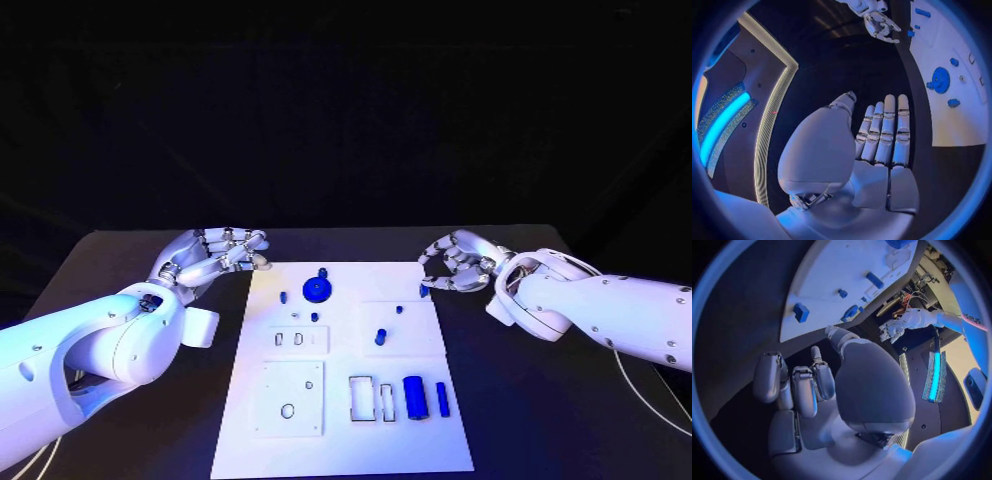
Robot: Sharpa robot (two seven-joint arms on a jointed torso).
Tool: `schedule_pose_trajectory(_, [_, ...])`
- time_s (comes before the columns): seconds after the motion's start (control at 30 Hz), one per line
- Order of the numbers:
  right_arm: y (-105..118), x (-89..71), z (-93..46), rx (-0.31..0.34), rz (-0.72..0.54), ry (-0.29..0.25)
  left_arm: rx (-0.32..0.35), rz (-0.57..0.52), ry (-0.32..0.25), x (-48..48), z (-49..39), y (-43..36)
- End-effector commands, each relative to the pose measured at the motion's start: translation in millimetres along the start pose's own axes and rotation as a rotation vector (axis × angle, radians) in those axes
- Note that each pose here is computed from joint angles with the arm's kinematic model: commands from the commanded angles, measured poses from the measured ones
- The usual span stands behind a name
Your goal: Assemble the parts on the task board
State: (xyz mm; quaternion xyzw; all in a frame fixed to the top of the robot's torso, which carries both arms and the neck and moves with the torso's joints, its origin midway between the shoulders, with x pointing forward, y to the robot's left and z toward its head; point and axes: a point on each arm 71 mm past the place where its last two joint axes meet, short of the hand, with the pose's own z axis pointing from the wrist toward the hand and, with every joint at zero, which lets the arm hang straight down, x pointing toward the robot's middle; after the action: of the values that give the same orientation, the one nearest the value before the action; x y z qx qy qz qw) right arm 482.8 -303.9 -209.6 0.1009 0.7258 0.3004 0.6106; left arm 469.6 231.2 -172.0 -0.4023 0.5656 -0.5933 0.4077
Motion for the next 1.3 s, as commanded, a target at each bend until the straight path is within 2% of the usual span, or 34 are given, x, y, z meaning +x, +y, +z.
schedule_pose_trajectory(0.03, [-3.3, 6.3, -0.9, -0.033, -0.030, 0.055, 0.015, -0.003, 0.022, 1.4, 0.2, -1.6])
schedule_pose_trajectory(0.23, [-11.6, 10.6, 0.8, -0.013, -0.038, 0.068, 0.014, -0.002, 0.022, 1.4, 0.7, -1.3])
schedule_pose_trajectory(0.9, [-19.3, 22.8, 4.6, 0.015, -0.040, 0.108, 0.011, 0.000, 0.017, -0.2, 0.7, -0.9])
schedule_pose_trajectory(1.3, [-20.2, 26.4, 4.8, 0.025, -0.039, 0.108, 0.010, 0.001, 0.016, -0.8, 0.7, -0.7])
